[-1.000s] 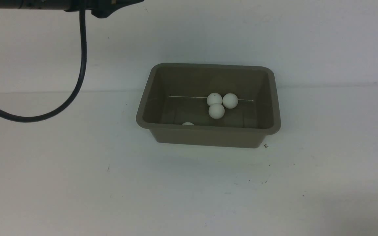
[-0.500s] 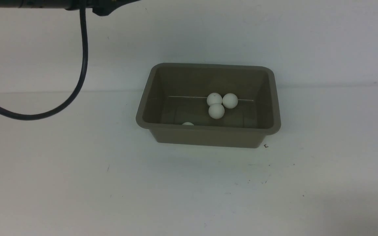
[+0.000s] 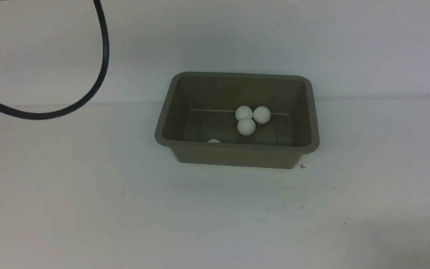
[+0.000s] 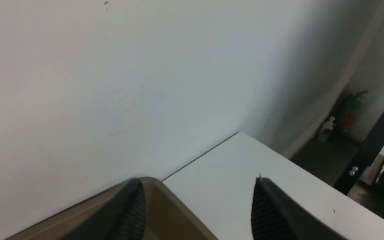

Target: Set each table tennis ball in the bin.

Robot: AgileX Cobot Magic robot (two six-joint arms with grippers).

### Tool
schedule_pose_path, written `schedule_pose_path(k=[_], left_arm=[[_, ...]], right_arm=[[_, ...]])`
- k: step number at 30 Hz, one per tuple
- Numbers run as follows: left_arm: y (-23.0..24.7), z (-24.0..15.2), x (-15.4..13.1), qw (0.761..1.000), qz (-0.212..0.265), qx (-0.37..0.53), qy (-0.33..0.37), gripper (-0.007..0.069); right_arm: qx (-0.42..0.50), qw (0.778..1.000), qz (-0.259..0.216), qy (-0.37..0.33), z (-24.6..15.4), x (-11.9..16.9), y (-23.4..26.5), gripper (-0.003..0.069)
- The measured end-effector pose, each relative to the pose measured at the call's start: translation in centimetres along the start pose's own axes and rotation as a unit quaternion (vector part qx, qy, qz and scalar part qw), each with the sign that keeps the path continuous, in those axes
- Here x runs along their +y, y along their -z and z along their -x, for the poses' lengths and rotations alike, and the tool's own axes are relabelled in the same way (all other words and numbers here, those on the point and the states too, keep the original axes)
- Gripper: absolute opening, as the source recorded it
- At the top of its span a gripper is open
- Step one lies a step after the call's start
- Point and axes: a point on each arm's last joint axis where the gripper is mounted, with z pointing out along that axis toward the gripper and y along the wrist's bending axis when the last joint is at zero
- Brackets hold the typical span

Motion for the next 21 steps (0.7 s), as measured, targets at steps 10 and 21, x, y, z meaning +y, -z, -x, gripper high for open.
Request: schedule_pose_path(k=[10, 21], left_arm=[[0.01, -0.43, 0.24, 0.999, 0.012, 0.024, -0.027, 0.0394], [0.0, -0.51, 0.25, 0.994, 0.009, 0.029, -0.108, 0.0394]], right_arm=[[0.0, 1.0, 0.0, 0.0, 0.0, 0.0, 0.0, 0.0472], [0.0, 1.0, 0.0, 0.0, 0.0, 0.0, 0.0, 0.0472]])
